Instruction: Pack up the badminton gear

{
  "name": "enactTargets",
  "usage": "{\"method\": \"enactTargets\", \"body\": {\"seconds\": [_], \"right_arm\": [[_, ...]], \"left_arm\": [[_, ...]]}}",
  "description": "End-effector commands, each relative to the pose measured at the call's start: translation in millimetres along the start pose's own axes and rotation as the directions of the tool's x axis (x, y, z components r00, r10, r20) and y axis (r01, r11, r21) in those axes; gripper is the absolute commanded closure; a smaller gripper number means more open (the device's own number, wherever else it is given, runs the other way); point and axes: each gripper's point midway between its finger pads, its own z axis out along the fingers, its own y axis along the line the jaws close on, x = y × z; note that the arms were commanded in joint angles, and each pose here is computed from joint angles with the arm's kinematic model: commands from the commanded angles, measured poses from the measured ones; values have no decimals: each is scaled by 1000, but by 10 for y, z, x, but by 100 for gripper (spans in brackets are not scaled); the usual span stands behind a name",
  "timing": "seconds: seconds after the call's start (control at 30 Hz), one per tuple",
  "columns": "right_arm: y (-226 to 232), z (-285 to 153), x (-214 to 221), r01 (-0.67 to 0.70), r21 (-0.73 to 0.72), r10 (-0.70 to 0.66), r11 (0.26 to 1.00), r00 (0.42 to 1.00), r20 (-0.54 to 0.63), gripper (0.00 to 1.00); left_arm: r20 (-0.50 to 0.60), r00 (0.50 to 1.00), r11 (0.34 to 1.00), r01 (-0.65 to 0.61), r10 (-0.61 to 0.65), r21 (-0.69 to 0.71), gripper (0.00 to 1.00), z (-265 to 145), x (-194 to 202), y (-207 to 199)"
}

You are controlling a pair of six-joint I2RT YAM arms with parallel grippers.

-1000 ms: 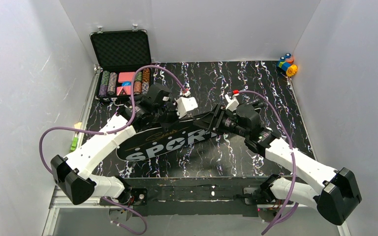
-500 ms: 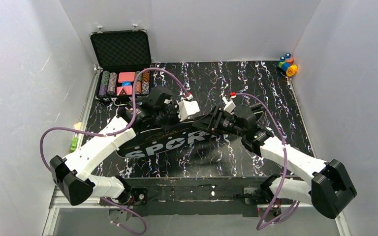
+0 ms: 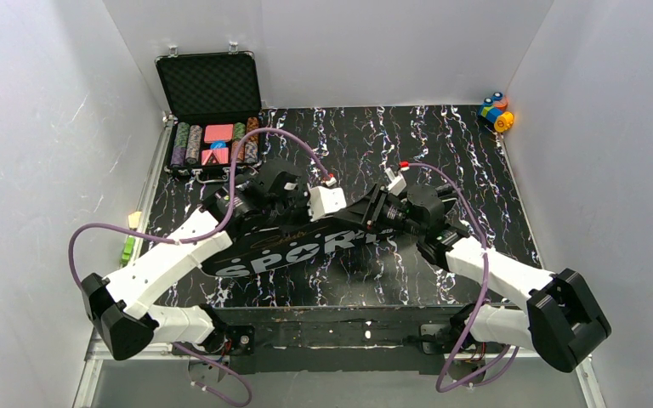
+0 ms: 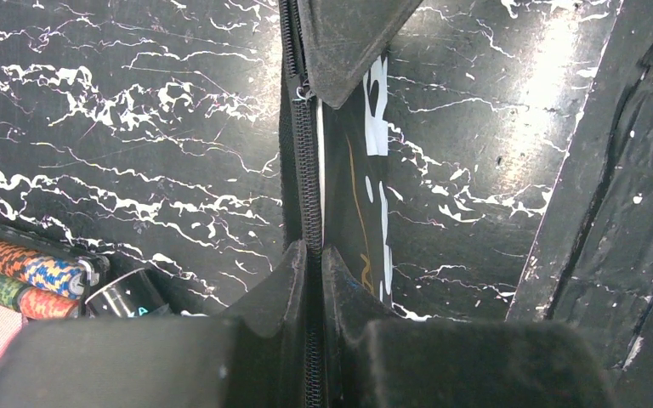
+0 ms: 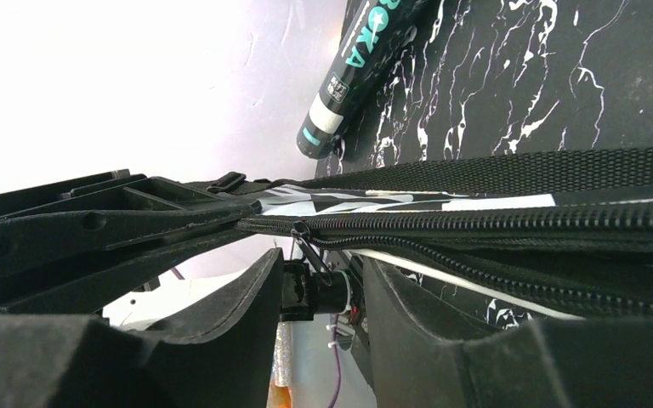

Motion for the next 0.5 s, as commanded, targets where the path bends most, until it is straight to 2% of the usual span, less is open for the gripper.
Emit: {"method": "enactTargets", "body": {"seconds": [0.0,0.27,0.47], "right_arm": [[166,-3,-23,16,-85,-16,996,1000,0,54],[164,11,-4,2,-105,-3,994,1000,-10,62],[157,8,13,-4,-109,2,994,1000,-16,73]], "left_arm": [[59,996,997,-67,69,-46,100,-151,-135,28],[58,995,996,-81,83,-36,100,-124,-162,-8],[58,995,996,-86,87,-34,100,-122,-161,-26]]}}
